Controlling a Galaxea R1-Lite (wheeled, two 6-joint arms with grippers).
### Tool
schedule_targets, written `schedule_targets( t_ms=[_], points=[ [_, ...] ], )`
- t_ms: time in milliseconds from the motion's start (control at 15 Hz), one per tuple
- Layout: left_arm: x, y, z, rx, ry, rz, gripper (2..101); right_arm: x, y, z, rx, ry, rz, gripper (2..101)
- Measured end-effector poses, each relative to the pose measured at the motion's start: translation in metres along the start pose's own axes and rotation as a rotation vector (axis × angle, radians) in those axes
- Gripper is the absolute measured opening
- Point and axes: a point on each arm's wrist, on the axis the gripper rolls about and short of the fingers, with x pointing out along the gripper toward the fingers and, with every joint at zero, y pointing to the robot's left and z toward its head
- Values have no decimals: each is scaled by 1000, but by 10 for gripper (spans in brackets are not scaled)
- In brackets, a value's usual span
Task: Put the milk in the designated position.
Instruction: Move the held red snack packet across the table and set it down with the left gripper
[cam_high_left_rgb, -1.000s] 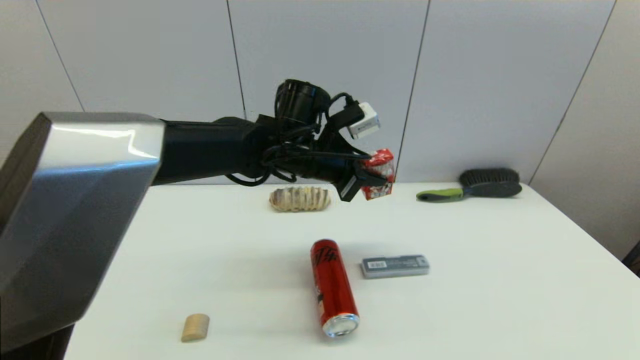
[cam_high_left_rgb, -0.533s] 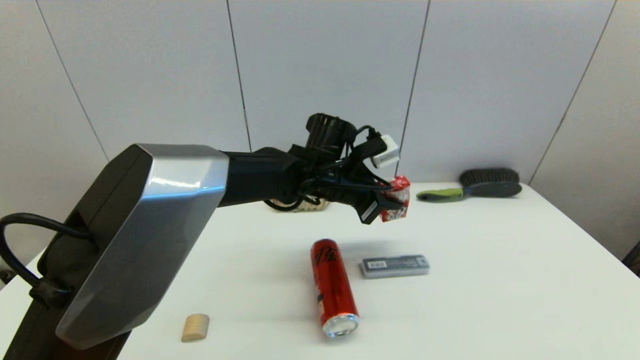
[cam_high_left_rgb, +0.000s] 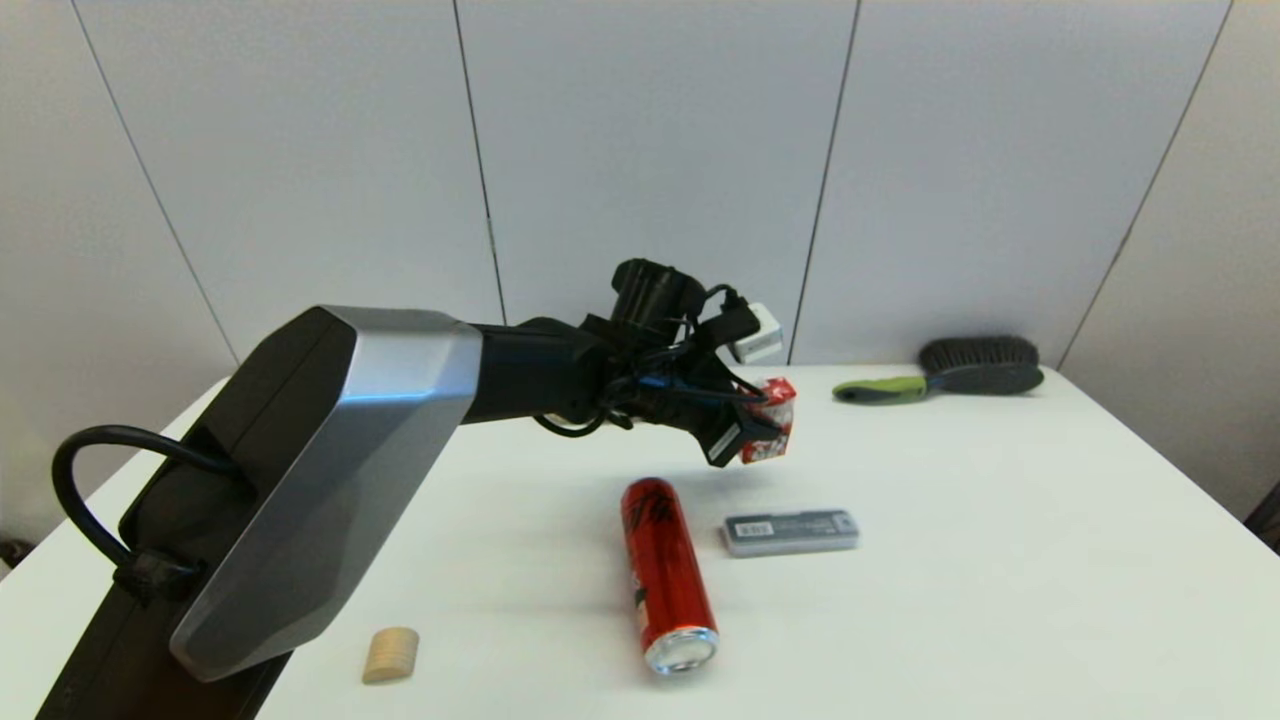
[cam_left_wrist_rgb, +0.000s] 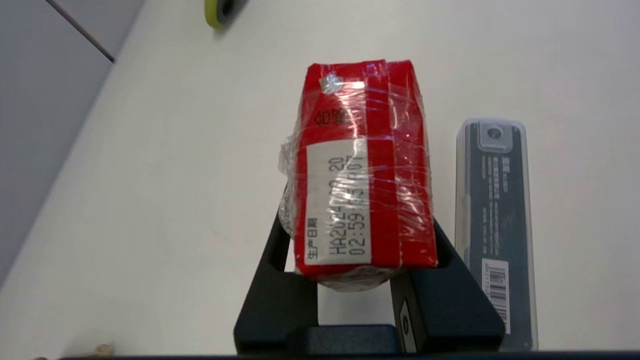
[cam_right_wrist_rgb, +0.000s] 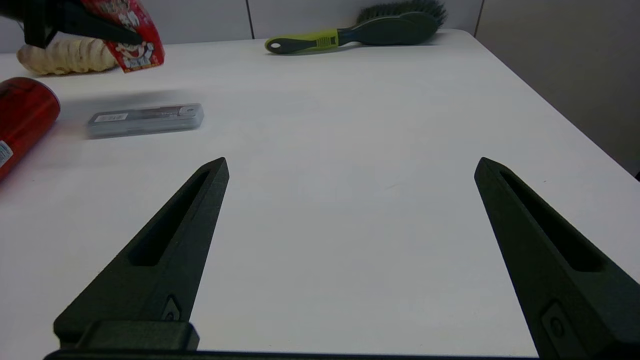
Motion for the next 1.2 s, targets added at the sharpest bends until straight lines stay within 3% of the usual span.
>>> schedule_targets(
  t_ms=[1133, 1200],
  points=[
    [11, 2, -20, -39, 48, -23, 237, 0, 0, 0, 0, 0, 0, 974],
    [11, 2, -20, -41, 48, -23, 284, 0, 0, 0, 0, 0, 0, 974]
  ],
)
